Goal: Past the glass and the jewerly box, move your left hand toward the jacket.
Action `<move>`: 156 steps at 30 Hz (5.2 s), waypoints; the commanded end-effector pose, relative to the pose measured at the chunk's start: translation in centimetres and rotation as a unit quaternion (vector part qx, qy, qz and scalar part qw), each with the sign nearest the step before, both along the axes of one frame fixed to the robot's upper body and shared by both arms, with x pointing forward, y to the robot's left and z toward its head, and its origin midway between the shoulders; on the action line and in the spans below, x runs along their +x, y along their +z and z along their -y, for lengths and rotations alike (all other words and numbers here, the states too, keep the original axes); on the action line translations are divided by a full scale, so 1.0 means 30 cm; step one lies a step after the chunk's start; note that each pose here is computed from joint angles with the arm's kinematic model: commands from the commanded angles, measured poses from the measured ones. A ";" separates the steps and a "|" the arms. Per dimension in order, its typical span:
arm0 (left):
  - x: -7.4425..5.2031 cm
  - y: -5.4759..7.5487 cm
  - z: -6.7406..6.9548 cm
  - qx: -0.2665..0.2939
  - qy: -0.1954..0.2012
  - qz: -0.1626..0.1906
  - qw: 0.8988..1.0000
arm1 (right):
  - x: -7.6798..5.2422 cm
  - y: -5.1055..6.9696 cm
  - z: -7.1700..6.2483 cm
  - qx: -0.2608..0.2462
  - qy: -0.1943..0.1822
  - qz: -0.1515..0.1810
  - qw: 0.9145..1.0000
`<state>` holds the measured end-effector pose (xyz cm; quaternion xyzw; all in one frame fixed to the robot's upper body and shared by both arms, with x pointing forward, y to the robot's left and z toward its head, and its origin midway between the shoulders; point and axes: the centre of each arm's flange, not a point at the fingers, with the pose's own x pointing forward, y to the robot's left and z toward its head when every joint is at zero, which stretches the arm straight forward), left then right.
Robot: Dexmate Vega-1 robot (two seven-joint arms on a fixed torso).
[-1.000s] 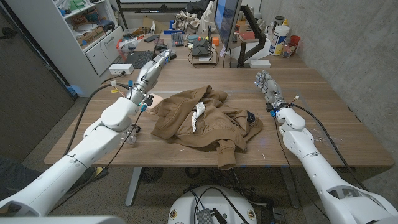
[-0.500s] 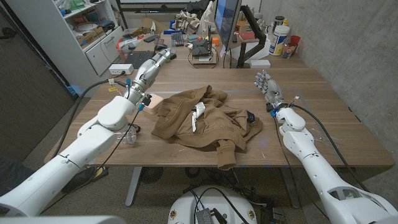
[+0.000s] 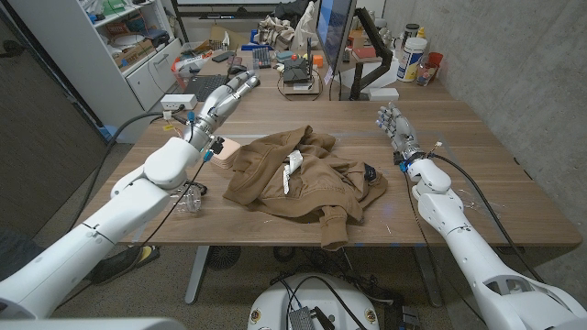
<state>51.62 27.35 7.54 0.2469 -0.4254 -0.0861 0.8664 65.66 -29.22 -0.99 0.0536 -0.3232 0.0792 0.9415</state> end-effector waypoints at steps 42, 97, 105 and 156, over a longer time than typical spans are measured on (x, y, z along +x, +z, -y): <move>-0.009 0.076 0.136 0.161 0.089 0.012 0.983 | 0.025 0.031 -0.002 0.005 0.006 0.011 1.000; 0.045 0.036 0.264 0.280 0.096 0.044 0.954 | 0.055 0.037 -0.016 -0.002 0.009 0.003 1.000; 0.053 0.023 0.270 0.299 0.099 0.048 0.948 | 0.062 0.044 -0.025 -0.003 0.010 0.004 1.000; 0.062 -0.069 0.317 0.419 0.149 0.055 0.894 | 0.095 0.029 -0.056 -0.003 0.014 -0.006 1.000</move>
